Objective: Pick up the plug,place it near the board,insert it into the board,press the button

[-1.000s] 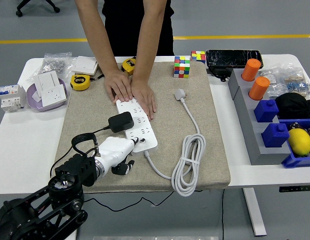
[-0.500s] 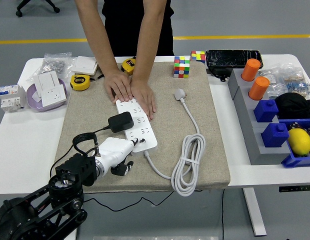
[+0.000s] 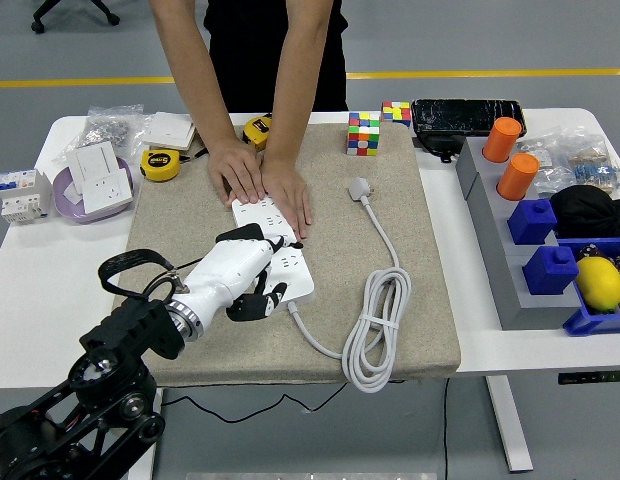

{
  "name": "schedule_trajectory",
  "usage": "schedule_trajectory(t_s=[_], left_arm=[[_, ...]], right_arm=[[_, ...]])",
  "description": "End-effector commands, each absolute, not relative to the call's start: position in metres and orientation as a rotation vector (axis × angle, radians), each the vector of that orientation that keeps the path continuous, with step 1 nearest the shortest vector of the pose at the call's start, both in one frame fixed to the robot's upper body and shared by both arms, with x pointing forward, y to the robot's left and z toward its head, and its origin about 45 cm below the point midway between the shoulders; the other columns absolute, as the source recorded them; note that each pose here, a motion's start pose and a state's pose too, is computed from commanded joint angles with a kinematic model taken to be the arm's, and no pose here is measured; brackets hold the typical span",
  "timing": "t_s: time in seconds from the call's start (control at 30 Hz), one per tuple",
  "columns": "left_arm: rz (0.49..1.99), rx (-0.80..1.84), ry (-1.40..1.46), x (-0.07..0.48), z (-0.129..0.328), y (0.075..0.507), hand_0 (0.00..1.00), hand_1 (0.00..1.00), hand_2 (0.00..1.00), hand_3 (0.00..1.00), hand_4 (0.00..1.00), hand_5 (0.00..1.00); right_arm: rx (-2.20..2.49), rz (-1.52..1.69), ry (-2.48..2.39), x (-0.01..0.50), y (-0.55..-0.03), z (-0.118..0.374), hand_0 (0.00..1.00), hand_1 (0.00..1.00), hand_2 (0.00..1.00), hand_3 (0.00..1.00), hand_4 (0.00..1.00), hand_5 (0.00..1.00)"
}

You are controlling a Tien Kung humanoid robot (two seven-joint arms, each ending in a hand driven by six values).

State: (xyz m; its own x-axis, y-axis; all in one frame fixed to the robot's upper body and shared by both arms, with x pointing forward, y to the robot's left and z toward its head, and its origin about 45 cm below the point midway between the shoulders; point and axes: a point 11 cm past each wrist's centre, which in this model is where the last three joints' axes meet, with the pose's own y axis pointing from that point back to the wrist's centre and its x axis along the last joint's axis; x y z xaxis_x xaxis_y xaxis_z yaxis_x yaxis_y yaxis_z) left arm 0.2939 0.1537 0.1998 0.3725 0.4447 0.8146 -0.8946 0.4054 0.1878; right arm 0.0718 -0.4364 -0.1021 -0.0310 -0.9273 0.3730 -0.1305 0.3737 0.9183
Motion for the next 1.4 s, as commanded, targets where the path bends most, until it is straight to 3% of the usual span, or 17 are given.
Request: schedule_trajectory(t_s=[0.13, 0.17, 0.53, 0.73, 0.77, 0.93, 0.97, 1.13, 1.17, 1.4], left_arm=[[1.051, 0.512, -0.627, 0.293, 0.201, 0.166, 0.5, 0.495, 0.502, 0.749, 0.815, 0.245], [1.071, 0.465, -0.593, 0.293, 0.202, 0.168, 0.998, 0.998, 0.998, 0.998, 0.998, 0.605], [1.21, 0.145, -0.211, 0.284, 0.198, 0.187, 0.998, 0.998, 0.998, 0.998, 0.998, 0.637], [1.19, 0.186, -0.113, 0.284, 0.187, 0.191, 0.998, 0.998, 0.981, 0.998, 0.998, 0.611], [1.181, 0.21, -0.132, 0.284, 0.186, 0.191, 0.355, 0.327, 0.298, 0.998, 0.937, 0.274], [1.095, 0.403, -0.296, 0.288, 0.187, 0.188, 0.355, 0.327, 0.298, 0.998, 0.937, 0.274], [1.067, 0.45, -0.339, 0.29, 0.186, 0.186, 0.186, 0.074, 0.159, 0.891, 0.737, 0.099], [0.95, 0.666, -0.524, 0.295, 0.178, 0.182, 0.186, 0.074, 0.159, 0.891, 0.737, 0.099], [0.935, 0.699, -0.556, 0.295, 0.177, 0.182, 0.141, 0.027, 0.133, 0.848, 0.573, 0.007], [0.835, 0.893, -0.766, 0.299, 0.167, 0.178, 0.132, 0.022, 0.133, 0.845, 0.578, 0.002]], right_arm=[[1.009, -0.86, -1.466, 0.071, -0.436, -0.103, 0.83, 0.722, 0.719, 0.762, 0.998, 0.994], [1.009, -0.861, -1.466, 0.071, -0.435, -0.103, 0.829, 0.722, 0.719, 0.762, 0.998, 0.993], [1.009, -0.863, -1.466, 0.07, -0.435, -0.103, 0.829, 0.722, 0.719, 0.762, 0.998, 0.993], [1.009, -0.865, -1.468, 0.07, -0.435, -0.103, 0.829, 0.722, 0.719, 0.762, 0.998, 0.992], [1.01, -0.865, -1.468, 0.07, -0.435, -0.103, 0.828, 0.722, 0.719, 0.762, 0.998, 0.991], [1.01, -0.865, -1.473, 0.072, -0.435, -0.103, 0.828, 0.722, 0.719, 0.762, 0.998, 0.991], [1.01, -0.864, -1.474, 0.072, -0.435, -0.103, 0.829, 0.722, 0.718, 0.762, 0.998, 0.991], [1.009, -0.863, -1.478, 0.073, -0.436, -0.102, 0.829, 0.722, 0.718, 0.762, 0.998, 0.991], [1.009, -0.863, -1.478, 0.073, -0.436, -0.102, 0.828, 0.722, 0.718, 0.762, 0.998, 0.991], [1.009, -0.864, -1.476, 0.073, -0.436, -0.102, 0.828, 0.722, 0.719, 0.762, 0.998, 0.991]])
